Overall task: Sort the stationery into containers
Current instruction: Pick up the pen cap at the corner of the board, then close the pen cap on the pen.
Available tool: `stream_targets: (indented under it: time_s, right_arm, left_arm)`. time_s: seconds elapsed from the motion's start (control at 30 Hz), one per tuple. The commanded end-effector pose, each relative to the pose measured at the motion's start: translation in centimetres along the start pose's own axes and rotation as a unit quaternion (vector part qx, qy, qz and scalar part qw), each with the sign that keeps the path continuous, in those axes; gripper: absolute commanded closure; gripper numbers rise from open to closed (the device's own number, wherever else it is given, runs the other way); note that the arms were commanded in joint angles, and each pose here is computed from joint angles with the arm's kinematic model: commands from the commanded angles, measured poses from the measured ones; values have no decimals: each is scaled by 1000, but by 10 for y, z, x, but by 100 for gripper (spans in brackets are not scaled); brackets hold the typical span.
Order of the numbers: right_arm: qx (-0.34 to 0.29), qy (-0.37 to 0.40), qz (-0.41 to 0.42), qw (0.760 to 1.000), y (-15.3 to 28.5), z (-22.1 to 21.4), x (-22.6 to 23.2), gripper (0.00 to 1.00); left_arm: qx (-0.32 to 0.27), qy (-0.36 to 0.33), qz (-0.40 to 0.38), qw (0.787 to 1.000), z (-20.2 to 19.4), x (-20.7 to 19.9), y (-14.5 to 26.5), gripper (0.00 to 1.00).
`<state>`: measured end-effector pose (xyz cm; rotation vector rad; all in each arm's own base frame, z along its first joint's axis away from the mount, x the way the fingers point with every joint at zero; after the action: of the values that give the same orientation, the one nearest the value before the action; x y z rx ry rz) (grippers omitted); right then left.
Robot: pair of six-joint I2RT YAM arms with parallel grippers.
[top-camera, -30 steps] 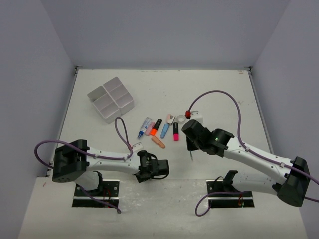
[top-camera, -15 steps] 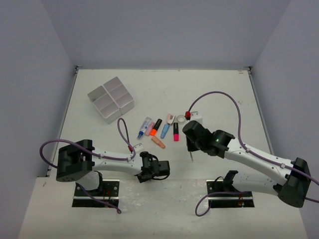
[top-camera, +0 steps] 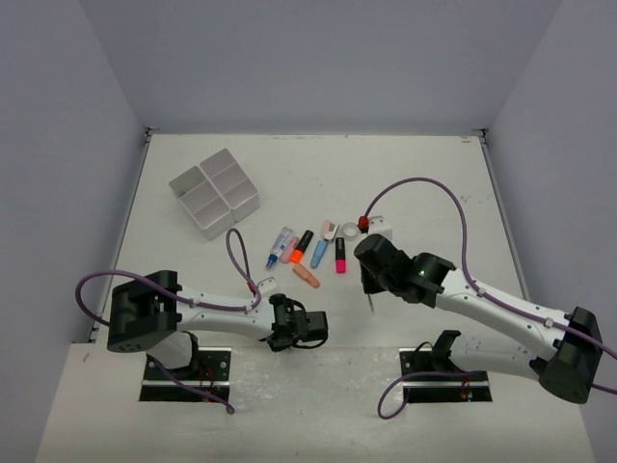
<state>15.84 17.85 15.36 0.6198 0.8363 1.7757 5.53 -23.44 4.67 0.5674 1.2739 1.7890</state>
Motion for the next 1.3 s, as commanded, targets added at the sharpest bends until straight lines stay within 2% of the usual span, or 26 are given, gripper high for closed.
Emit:
stream_targets:
  time_s: [0.0,0.13,0.27,0.4,0.53,0.67,0.8,0.87,0.93,0.97,1.07,1.17,1.27]
  right_arm:
    - [-18,-3,22,1000,3,7,6,100]
    - [-27,-4,50,998,4,7,12,100]
    - [-42,-6,83,996,7,8,18,100]
    - [-70,-7,130,989,12,12,27,100]
    - [-93,-6,205,974,19,12,44,100]
    - [-157,-11,333,930,39,18,69,100]
    - [-184,-33,420,888,49,2,82,100]
    - [-201,-37,464,862,59,3,91,100]
    - [-205,-39,478,853,63,1,97,100]
    - [-216,-39,486,846,67,3,99,100]
    - [-252,-42,504,825,84,12,103,100]
    - [-276,-42,515,811,101,23,103,100]
    - [-293,-38,514,805,110,29,102,100]
  left_arm:
    - [-20,150,-17,988,5,-15,-9,99]
    - [-31,130,-49,990,13,-19,-8,100]
    - [-73,80,-107,988,29,-29,-1,100]
    - [-112,41,-150,981,49,-41,23,100]
    - [-138,5,-183,973,63,-48,42,100]
    - [-156,-11,-259,953,78,-69,77,100]
    - [-187,10,-358,915,110,-84,134,100]
    - [-202,20,-414,887,127,-87,166,100]
    - [-219,20,-456,863,140,-87,188,100]
    - [-221,36,-492,841,147,-91,206,100]
    - [-226,10,-531,817,152,-90,227,100]
    - [-219,-5,-582,783,152,-94,252,100]
    - [-213,-27,-616,758,149,-94,266,100]
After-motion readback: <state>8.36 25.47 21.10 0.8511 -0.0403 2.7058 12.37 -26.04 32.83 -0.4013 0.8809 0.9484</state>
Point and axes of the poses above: each gripper's point midway between its finger pads, its own y axis back along the fingers, its own x axis along the line the jaws close on, z = x × y, the point moved 4 cm from there along y, back along the fingers, and after that the axes turned 6 degrees about y, right-handed, at the moved point
